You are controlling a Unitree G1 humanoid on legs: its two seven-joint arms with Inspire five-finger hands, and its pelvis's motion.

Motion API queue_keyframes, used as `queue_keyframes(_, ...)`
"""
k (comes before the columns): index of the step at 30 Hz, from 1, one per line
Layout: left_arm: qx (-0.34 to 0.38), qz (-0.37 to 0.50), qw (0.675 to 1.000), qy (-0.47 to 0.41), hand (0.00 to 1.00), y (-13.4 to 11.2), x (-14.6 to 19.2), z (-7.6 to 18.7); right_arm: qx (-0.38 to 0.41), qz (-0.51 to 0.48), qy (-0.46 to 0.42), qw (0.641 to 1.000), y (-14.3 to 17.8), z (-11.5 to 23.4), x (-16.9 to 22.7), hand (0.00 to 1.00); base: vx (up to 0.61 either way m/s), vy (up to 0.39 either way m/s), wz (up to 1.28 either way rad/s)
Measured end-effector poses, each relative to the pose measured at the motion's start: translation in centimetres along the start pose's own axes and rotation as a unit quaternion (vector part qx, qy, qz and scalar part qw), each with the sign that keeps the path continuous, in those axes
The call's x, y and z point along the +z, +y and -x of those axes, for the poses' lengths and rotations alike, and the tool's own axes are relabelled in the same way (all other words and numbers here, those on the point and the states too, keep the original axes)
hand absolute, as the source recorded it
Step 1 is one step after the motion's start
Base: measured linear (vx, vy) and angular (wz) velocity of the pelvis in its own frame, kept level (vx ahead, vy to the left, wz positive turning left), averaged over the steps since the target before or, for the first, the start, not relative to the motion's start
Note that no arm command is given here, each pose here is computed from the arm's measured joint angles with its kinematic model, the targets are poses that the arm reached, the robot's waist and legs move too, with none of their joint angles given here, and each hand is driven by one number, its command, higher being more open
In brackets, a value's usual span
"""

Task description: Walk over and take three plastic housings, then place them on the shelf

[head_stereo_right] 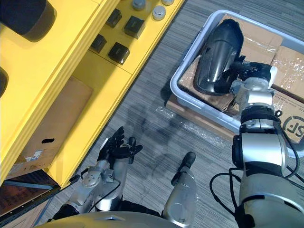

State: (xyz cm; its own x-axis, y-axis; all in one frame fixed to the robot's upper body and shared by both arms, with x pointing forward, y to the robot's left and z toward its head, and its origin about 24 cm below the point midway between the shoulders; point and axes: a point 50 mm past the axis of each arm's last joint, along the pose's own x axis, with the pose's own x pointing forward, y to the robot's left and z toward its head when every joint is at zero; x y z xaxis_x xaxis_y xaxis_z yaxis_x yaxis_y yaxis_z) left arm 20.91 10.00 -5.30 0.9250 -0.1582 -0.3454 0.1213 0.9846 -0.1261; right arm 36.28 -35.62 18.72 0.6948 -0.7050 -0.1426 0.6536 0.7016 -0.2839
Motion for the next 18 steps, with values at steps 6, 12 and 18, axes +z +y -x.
queue_keyframes(6, 0.083, 0.018, 0.995, -0.046, 1.00, 0.7, 1.7, 0.1, -0.011, 0.028, 0.021, 0.999, -0.4, 0.0, -1.2, 0.00, 0.00, -0.012, 0.09)
queue_keyframes(12, 0.162, 0.034, 0.982, -0.088, 1.00, 3.5, 3.5, 0.3, -0.009, 0.030, 0.021, 0.999, 0.5, 0.1, -2.9, 0.00, -0.02, 0.010, 0.07)
queue_keyframes(18, 0.173, 0.027, 0.983, -0.058, 1.00, 4.4, 1.6, 1.7, 0.010, 0.087, -0.012, 0.996, 1.1, 0.2, -4.0, 0.00, 0.00, 0.005, 0.01)
